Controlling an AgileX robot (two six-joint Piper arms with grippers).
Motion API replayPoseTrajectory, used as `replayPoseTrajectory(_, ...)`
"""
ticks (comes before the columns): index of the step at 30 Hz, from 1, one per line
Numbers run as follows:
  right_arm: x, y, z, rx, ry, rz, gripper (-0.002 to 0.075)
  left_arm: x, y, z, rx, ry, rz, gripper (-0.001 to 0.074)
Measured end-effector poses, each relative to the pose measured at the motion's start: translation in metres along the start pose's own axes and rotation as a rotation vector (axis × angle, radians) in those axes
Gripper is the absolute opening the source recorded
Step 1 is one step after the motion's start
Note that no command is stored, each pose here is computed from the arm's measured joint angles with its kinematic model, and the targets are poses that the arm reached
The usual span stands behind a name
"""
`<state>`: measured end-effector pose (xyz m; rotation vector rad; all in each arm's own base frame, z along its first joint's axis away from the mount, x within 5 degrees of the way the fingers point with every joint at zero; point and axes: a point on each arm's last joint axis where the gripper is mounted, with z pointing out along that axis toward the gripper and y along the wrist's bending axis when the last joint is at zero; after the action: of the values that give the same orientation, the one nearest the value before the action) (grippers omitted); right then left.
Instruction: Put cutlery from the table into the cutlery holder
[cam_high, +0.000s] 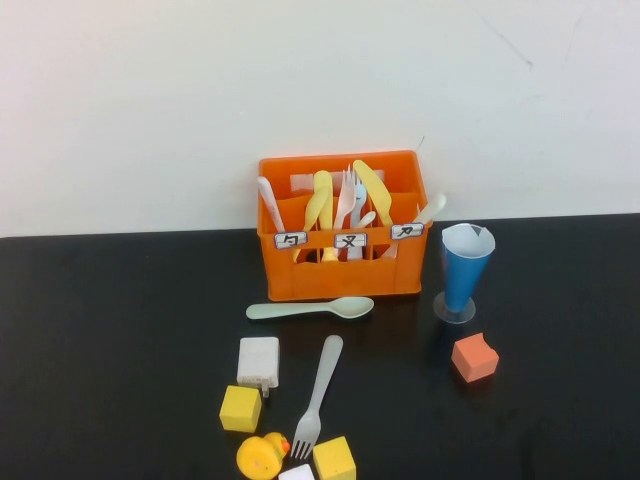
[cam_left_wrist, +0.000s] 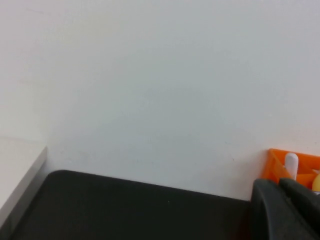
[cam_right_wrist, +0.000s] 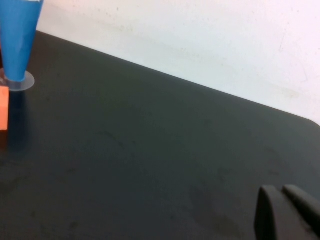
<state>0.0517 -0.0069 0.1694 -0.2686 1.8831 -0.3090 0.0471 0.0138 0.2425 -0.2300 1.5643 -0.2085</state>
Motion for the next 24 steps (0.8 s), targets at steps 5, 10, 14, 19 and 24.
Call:
replayPoseTrajectory(5,0.0,0.0,0.0,0.0,0.0,0.0,-0.0003,0.005,-0.002,0.0,0.022,0.052,0.058,0.0)
replayPoseTrajectory(10,0.0,0.0,0.0,0.0,0.0,0.0,-0.0003,0.014,-0.006,-0.002,0.08,0.149,0.174,0.0)
replayPoseTrajectory(14,0.0,0.0,0.0,0.0,0.0,0.0,-0.0003,0.026,-0.007,0.0,0.092,0.174,0.173,0.0)
replayPoseTrajectory(19,0.0,0.0,0.0,0.0,0.0,0.0,-0.0003,0.05,-0.004,0.008,0.087,0.099,0.068,0.0)
replayPoseTrajectory(24,0.0,0.0,0.0,0.0,0.0,0.0,-0.0003,0.048,-0.003,0.009,0.044,0.029,-0.032,0.0)
